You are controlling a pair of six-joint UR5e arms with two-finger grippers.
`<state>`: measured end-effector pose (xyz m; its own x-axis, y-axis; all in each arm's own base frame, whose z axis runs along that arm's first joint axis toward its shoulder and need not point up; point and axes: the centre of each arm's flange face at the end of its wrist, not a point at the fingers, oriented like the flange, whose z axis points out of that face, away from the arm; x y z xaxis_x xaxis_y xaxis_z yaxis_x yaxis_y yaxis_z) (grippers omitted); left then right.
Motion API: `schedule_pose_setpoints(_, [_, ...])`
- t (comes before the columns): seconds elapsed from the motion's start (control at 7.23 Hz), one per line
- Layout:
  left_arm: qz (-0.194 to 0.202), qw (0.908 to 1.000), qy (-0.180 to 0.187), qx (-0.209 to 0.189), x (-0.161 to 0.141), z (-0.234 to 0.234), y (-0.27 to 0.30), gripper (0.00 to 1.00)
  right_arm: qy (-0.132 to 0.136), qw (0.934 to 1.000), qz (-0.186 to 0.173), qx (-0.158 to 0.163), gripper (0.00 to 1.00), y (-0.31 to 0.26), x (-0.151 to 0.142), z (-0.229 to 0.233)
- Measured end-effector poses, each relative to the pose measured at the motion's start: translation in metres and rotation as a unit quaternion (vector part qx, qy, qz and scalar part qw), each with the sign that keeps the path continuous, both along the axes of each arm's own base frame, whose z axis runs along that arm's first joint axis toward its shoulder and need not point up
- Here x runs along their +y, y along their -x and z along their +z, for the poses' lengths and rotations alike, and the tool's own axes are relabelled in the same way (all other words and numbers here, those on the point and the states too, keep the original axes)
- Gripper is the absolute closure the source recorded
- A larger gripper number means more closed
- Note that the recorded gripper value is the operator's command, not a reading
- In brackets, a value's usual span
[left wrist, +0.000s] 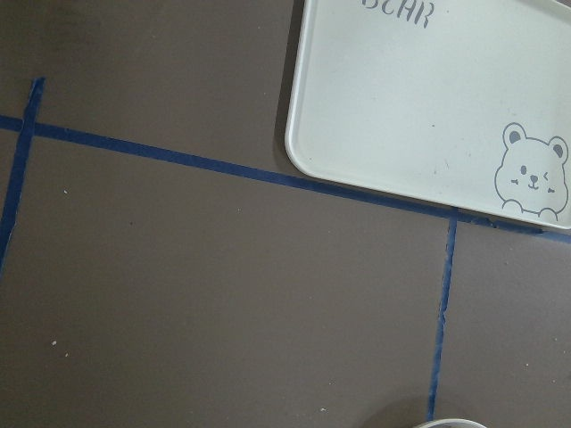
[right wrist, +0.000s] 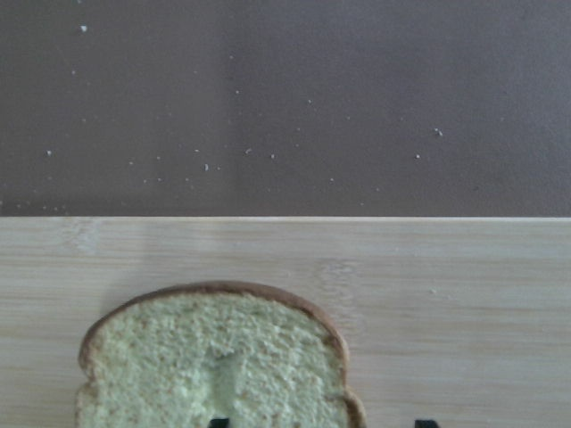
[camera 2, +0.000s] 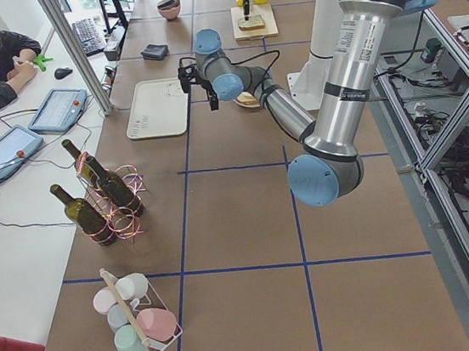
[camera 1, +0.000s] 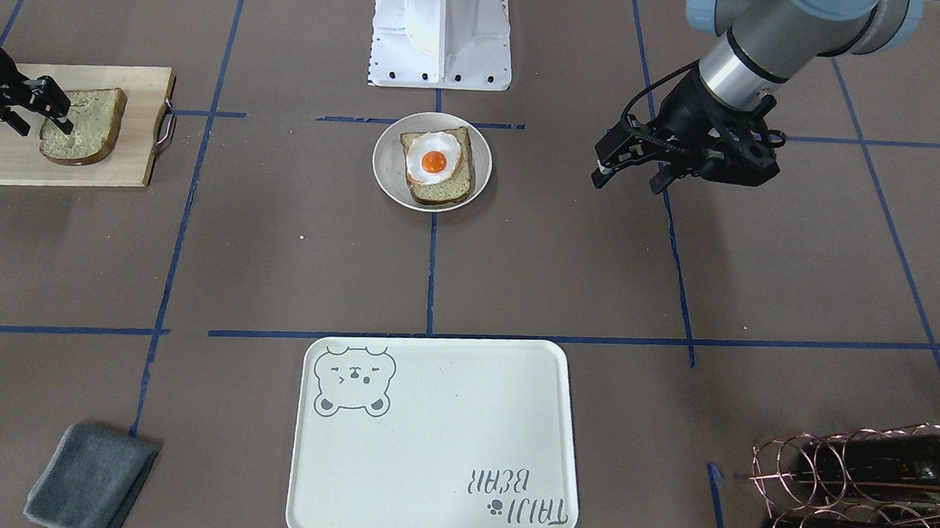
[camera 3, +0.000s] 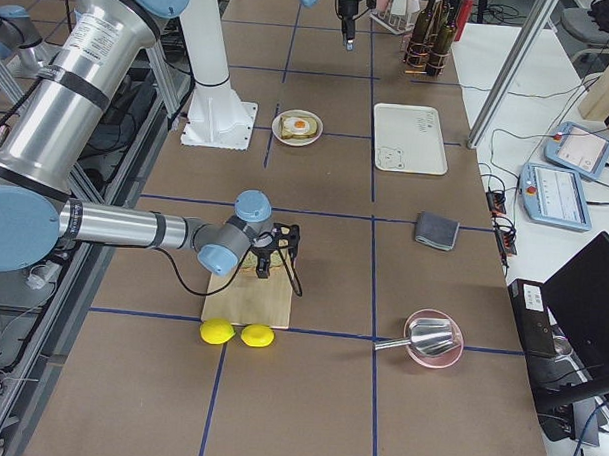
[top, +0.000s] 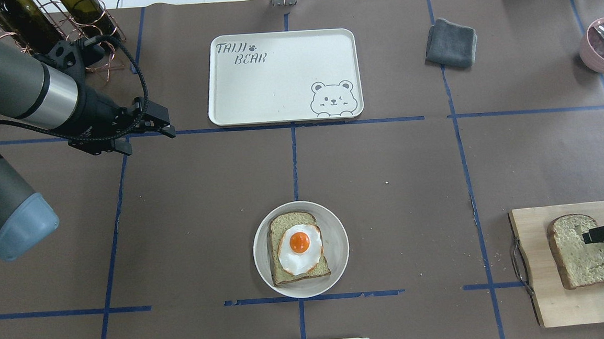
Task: Make sandwich and place on tray
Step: 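Grasp the bread slice edge with the right gripper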
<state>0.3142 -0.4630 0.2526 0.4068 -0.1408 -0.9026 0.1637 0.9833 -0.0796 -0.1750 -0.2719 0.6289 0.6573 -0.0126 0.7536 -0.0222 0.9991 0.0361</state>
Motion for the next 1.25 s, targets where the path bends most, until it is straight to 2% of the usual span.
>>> schedule_pose_setpoints(0.42, [-0.004,1.0000,-0.001,-0.002,-0.0011,0.0011,0.0000,0.00,0.005,1.0000,-0.006,0.003,0.50,-0.0018,0.0051,0.0033])
schedule_pose_setpoints(0.55, [-0.004,1.0000,-0.002,-0.002,-0.0010,0.0009,0.0002,0.00,0.006,0.9999,-0.008,0.003,0.59,-0.0014,0.0064,0.0038])
schedule_pose_setpoints(0.83, [-0.004,1.0000,-0.003,-0.002,-0.0006,0.0001,0.0006,0.00,0.006,0.9999,-0.012,0.003,0.94,0.0007,0.0078,0.0038])
schedule_pose_setpoints(0.97, [-0.005,1.0000,-0.003,-0.002,-0.0003,-0.0005,0.0010,0.00,0.006,0.9999,-0.012,0.003,1.00,0.0011,0.0080,0.0038])
schedule_pose_setpoints(1.25, [-0.006,1.0000,-0.004,-0.001,-0.0002,-0.0015,0.0020,0.00,0.005,0.9999,-0.012,0.002,1.00,0.0018,0.0076,0.0032])
